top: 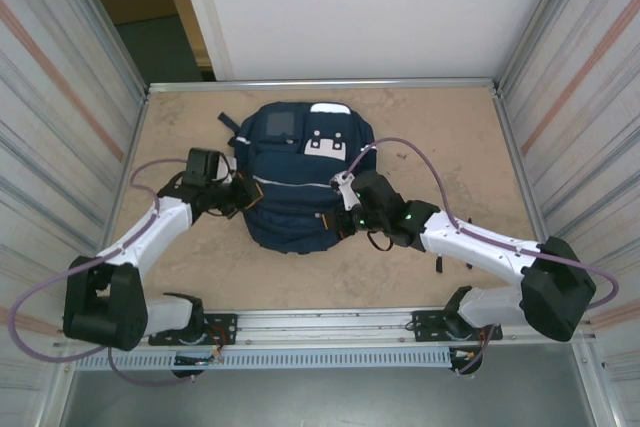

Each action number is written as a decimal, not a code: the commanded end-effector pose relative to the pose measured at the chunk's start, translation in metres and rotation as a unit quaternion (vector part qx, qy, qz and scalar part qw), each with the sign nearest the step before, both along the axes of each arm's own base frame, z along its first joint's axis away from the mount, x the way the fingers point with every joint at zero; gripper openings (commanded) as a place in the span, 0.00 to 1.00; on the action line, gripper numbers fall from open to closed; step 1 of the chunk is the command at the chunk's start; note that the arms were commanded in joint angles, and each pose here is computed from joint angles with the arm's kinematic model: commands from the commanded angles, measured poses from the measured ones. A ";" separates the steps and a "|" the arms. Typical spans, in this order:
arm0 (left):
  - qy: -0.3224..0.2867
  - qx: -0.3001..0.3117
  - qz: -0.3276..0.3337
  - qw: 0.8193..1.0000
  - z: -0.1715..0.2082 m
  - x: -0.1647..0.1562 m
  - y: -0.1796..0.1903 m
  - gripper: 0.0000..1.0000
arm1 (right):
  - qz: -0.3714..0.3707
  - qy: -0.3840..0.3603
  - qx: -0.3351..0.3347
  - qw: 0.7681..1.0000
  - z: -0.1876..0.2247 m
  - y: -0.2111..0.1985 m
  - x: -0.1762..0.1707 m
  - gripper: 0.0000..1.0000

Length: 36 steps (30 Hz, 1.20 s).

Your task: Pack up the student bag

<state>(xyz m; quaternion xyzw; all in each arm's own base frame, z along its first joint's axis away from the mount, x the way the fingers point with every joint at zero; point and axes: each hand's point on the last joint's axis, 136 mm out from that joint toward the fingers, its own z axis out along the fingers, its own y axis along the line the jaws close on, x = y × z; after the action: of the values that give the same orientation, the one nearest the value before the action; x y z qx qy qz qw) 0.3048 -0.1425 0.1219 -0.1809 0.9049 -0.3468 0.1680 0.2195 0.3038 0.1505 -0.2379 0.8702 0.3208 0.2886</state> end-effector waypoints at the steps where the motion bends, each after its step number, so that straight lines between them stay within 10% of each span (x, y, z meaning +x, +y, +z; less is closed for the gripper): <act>1: -0.049 0.023 0.005 0.999 0.011 0.042 0.022 0.00 | 0.035 0.022 0.024 0.999 0.025 0.015 -0.012 0.00; 6: 0.012 0.003 0.012 1.000 0.001 0.067 0.030 0.00 | 0.068 0.009 0.065 0.996 0.055 0.051 -0.015 0.00; 9: 0.002 0.008 0.031 1.000 0.008 0.069 0.035 0.31 | 0.093 0.004 0.076 0.993 0.064 0.073 -0.015 0.00; 14: -0.017 0.007 0.064 0.998 0.034 0.033 0.043 0.47 | 0.128 0.004 0.084 0.988 0.074 0.100 -0.016 0.00; 26: 0.020 -0.033 0.033 0.999 0.027 -0.030 -0.021 0.56 | 0.165 0.035 0.089 0.982 0.062 0.124 -0.025 0.00; 36: -0.009 0.042 0.044 0.998 0.018 -0.020 -0.006 0.00 | 0.145 0.034 0.053 0.988 0.040 0.100 -0.031 0.00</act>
<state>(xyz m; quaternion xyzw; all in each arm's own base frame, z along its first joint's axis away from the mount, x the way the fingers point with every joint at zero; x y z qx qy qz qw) 0.2702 -0.1544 0.1279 -0.2290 0.9088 -0.3084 0.1631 0.2027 0.4030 0.1669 -0.3095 0.8446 0.3875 0.2018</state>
